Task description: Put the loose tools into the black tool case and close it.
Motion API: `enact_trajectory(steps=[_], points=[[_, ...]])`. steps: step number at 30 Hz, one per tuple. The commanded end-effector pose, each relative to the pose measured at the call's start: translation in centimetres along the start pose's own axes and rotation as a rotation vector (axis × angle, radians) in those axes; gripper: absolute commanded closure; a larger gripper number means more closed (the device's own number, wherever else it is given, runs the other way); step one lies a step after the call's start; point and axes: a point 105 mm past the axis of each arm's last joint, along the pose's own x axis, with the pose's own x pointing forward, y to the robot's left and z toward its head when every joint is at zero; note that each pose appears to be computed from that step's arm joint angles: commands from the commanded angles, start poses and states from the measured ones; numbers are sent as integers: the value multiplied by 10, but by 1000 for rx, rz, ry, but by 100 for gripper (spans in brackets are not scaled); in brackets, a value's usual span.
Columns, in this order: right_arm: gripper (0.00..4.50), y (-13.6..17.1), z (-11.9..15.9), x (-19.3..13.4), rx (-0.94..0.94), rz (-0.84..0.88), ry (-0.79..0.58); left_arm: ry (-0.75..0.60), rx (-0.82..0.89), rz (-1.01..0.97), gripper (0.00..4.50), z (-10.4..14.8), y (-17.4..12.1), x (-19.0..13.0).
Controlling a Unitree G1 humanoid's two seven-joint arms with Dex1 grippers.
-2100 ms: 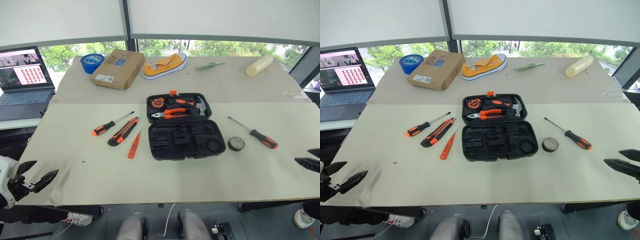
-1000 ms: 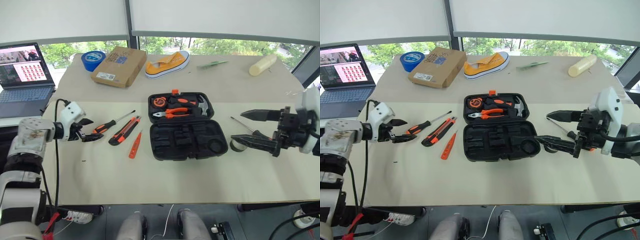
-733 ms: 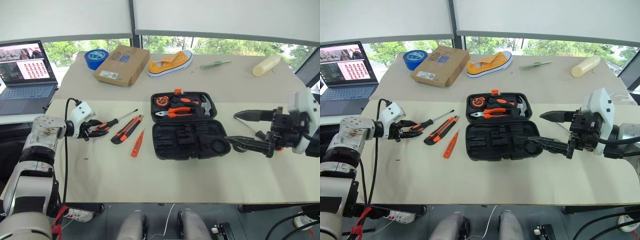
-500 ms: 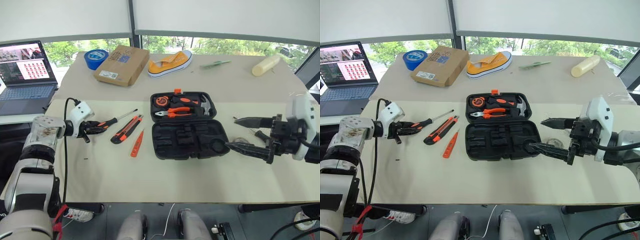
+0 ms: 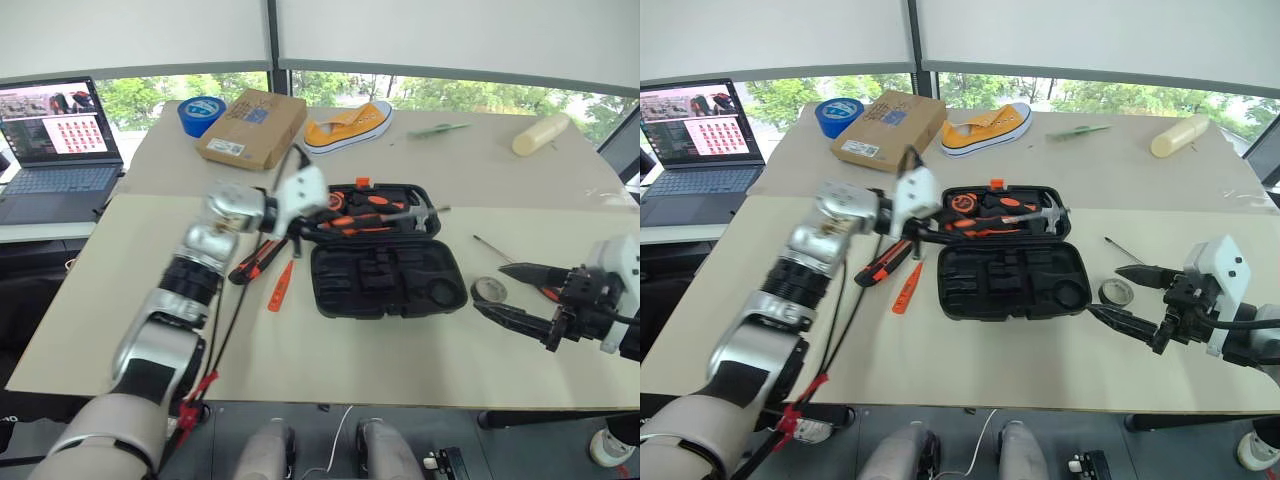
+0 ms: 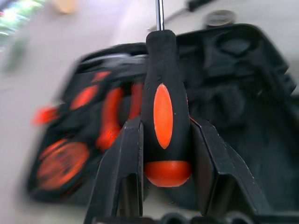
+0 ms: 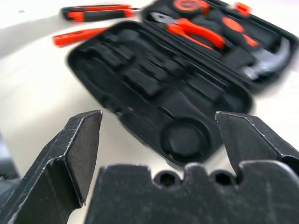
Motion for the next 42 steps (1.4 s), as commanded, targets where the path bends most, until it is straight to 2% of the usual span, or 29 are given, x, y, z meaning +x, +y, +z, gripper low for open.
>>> enact_trajectory(steps=[1,10,24,26,34,39,40,41,42], points=[[0,-4,9,-8,-52,-49,-32,98,41,41,363,-8,6,6],[0,-6,6,-8,-37,-76,-46,205,66,51,363,-35,5,8],[0,-9,0,-8,-37,-93,-40,199,114,-16,363,-36,-3,8],[0,-9,0,-8,-39,-93,-39,201,101,5,262,-36,1,9],[0,-7,-1,-9,-36,-94,-39,133,84,17,3,-10,10,2],[0,-7,-1,-7,-34,-90,-43,98,95,-8,3,3,7,2],[0,-7,-1,-6,-34,-89,-44,101,98,-20,59,3,6,5],[0,-7,-1,-6,-35,-88,-44,108,105,-26,75,2,4,8],[0,-8,-1,-5,-36,-88,-44,113,107,-26,114,0,4,11]])
